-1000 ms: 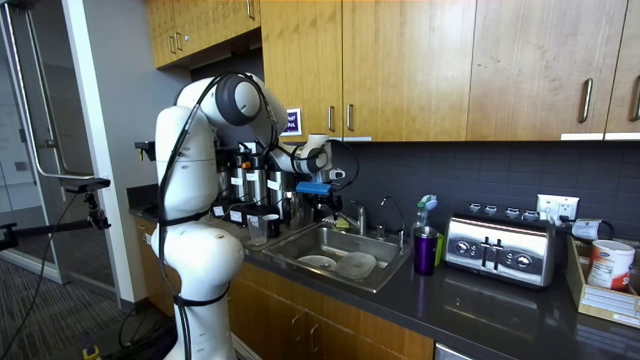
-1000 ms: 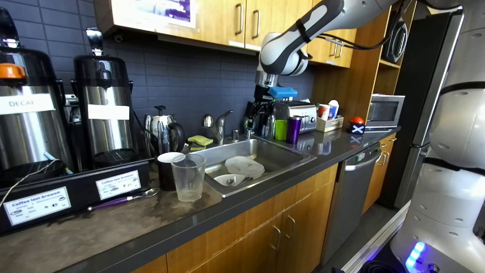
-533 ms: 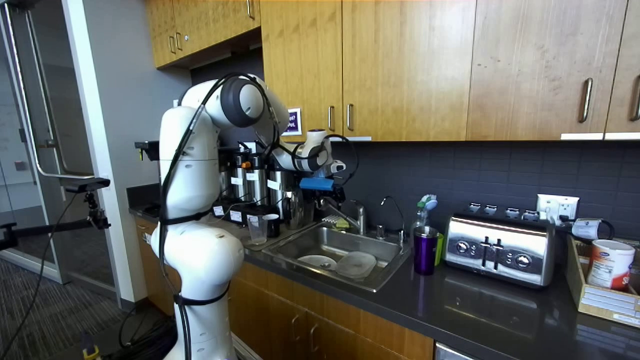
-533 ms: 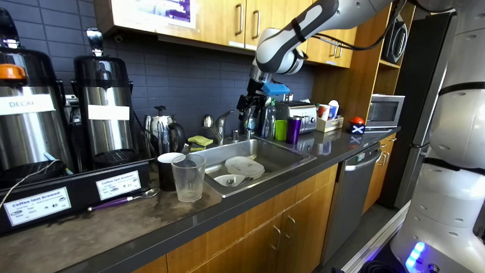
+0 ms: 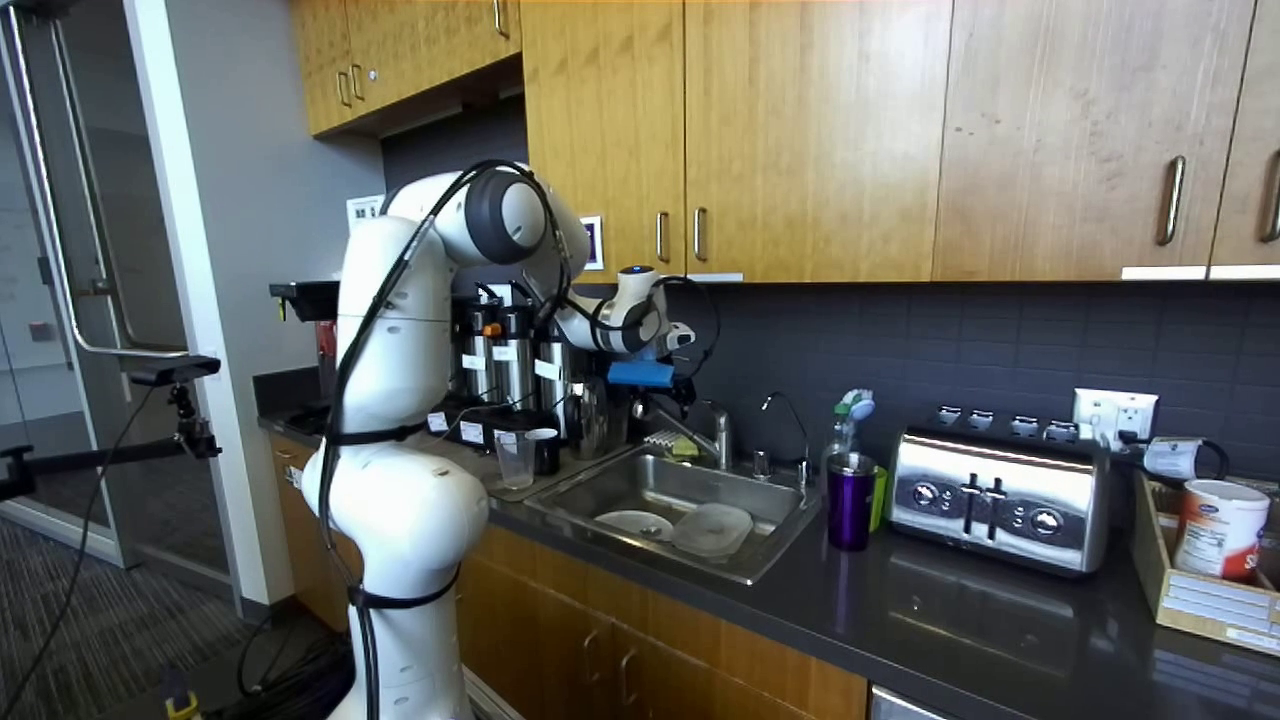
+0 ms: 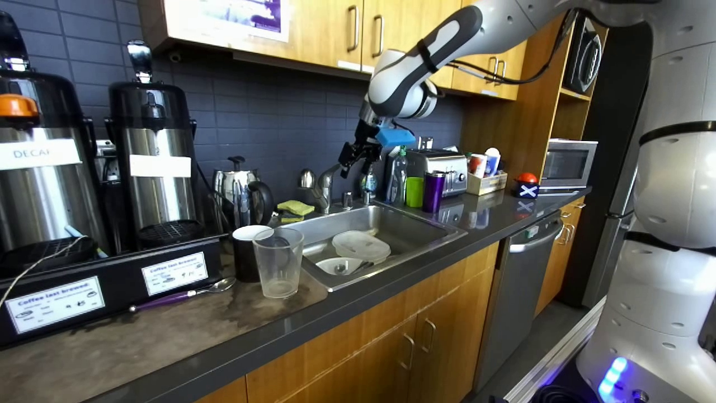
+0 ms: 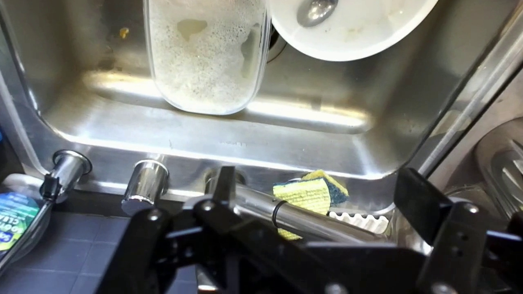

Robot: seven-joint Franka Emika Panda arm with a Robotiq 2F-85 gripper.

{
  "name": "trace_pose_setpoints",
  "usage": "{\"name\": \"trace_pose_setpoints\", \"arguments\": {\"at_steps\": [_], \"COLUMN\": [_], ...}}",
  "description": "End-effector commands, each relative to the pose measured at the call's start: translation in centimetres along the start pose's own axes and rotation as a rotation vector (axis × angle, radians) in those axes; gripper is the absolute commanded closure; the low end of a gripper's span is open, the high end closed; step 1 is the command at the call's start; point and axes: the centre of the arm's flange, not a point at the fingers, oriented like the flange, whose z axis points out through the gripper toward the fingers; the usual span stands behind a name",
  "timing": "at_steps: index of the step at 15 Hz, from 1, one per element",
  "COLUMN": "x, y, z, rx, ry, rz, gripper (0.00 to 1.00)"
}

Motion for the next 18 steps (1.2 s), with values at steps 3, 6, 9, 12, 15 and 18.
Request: {"name": "trace_pose_setpoints", "arguments": {"at_steps": [3,6,9,12,15,18], "x": [3.1,4.1,4.9,5.5,5.9,6.3], "y": [-0.2,-0.5,-1.5,-2.7,-3.7,-4.5], "z": [1.8,2.5,2.8,2.5,2.2,1.7], "rx": [0.003,0.009,0.020,0.038,0.053,0.071], "ry": [0.081,0.107,0.126,0.135,0.142,0.137], "rz": [-0.034,-0.029,-0.034,-0.033,-0.039,-0.030], "gripper": [0.00,0.00,0.00,0.00,0.00,0.00]}}
